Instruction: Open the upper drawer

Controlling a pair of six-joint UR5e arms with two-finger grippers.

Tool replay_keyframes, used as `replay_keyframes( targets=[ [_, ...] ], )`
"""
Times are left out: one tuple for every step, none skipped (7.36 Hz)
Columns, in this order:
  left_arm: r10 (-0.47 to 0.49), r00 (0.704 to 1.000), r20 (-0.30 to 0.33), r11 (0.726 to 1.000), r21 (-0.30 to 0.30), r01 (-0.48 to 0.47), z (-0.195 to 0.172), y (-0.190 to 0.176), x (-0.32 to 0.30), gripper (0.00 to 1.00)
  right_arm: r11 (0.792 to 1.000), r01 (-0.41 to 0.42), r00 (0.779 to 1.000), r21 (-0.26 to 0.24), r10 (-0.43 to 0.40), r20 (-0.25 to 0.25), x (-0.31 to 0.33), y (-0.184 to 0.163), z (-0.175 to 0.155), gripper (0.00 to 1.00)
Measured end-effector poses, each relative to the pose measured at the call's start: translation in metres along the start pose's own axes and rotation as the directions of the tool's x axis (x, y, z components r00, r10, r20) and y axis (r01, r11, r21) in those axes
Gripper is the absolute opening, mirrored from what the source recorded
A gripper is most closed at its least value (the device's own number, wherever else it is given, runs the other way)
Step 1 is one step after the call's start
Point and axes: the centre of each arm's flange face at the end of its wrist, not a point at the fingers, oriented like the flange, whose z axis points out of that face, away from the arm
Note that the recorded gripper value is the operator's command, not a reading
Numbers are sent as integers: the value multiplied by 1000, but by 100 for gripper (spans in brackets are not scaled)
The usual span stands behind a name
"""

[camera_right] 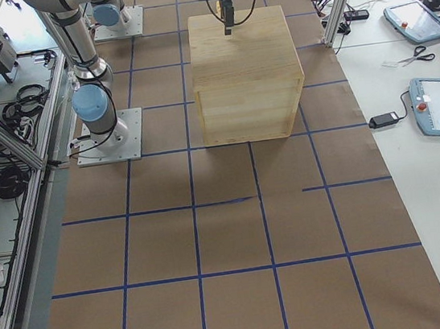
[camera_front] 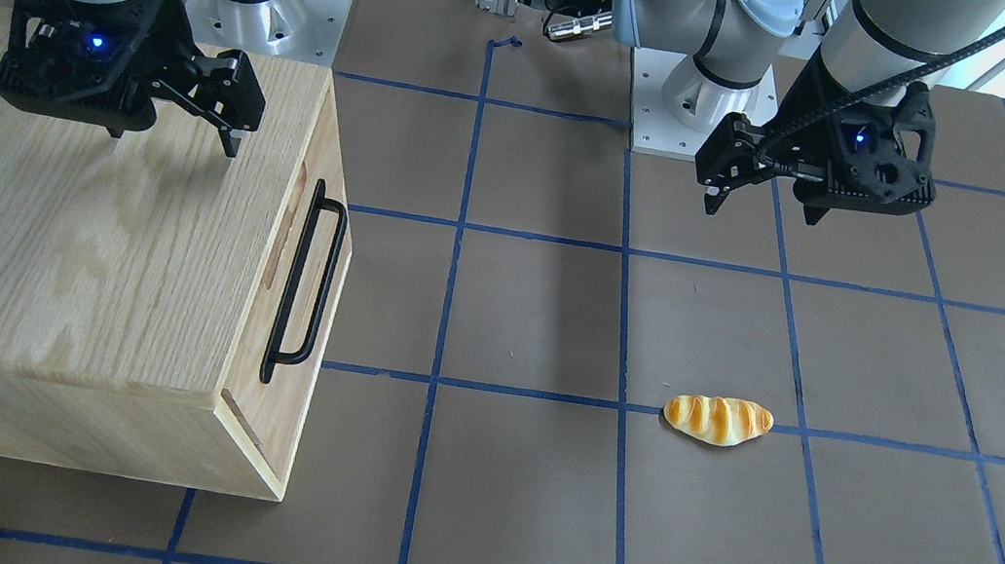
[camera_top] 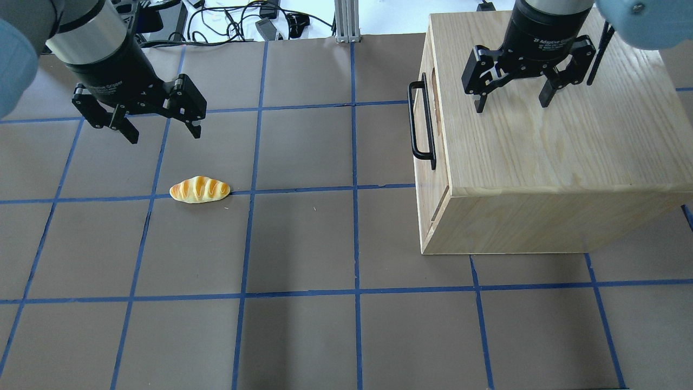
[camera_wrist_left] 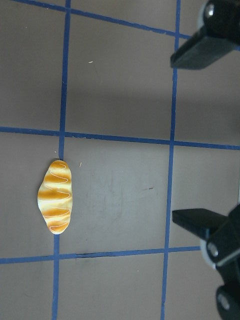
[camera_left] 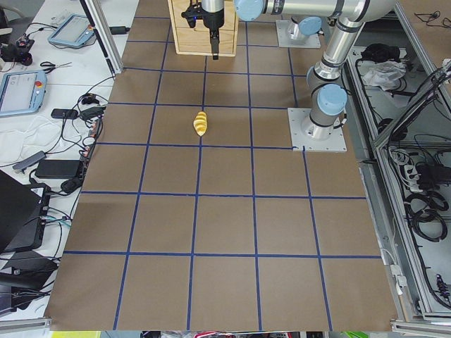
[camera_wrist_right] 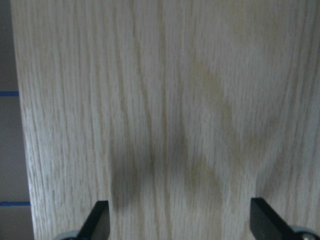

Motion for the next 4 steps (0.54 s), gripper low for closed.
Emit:
replay_keyframes(
  targets=[
    [0, 1000, 0, 1000, 1, 0, -1, 1, 0, 100, 1000, 0, 1000, 0, 0, 0, 0, 0, 0, 100],
    [-1, 1000, -1, 1000, 3, 1, -1, 1, 0, 100, 1000, 0, 1000, 0, 0, 0, 0, 0, 0, 100],
    [-3, 1000, -2, 1000, 4, 3, -2, 2, 0, 100, 1000, 0, 1000, 0, 0, 0, 0, 0, 0, 100],
    [-5, 1000, -3, 1000, 4, 5, -2, 2, 1, 100, 1000, 0, 1000, 1, 0, 0, 0, 0, 0, 100]
  ],
)
